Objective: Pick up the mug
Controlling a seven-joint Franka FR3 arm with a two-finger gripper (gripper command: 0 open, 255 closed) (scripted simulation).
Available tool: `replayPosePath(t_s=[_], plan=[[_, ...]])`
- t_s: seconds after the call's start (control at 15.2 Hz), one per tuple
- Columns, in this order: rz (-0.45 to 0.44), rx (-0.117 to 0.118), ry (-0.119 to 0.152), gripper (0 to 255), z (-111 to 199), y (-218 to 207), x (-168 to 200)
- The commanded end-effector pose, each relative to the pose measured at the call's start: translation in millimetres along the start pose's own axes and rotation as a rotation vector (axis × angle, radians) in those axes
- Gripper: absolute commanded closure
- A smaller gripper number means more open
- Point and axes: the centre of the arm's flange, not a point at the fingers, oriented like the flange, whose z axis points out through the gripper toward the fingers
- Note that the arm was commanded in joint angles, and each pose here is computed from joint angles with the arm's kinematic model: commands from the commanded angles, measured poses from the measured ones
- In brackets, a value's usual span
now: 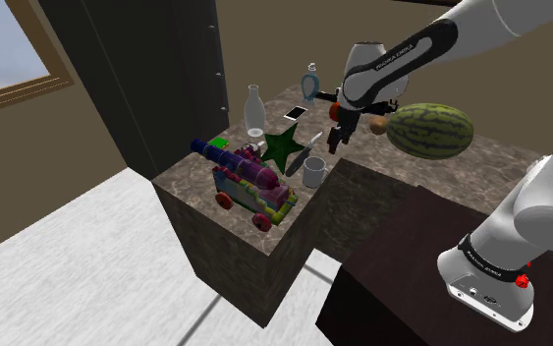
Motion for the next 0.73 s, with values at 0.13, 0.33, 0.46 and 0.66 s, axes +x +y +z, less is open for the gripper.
replayPosePath(t_s=[0.13, 0.33, 0.46, 0.66], plan=[[-0.006, -0.008, 0.002, 0, 42.0, 8.3, 32.1], [-0.011, -0.013, 0.004, 0, 72.9, 16.0, 55.1], [-0.015, -0.017, 0.005, 0, 93.5, 21.2, 70.4], [-0.015, -0.017, 0.005, 0, 104.8, 22.3, 71.0]])
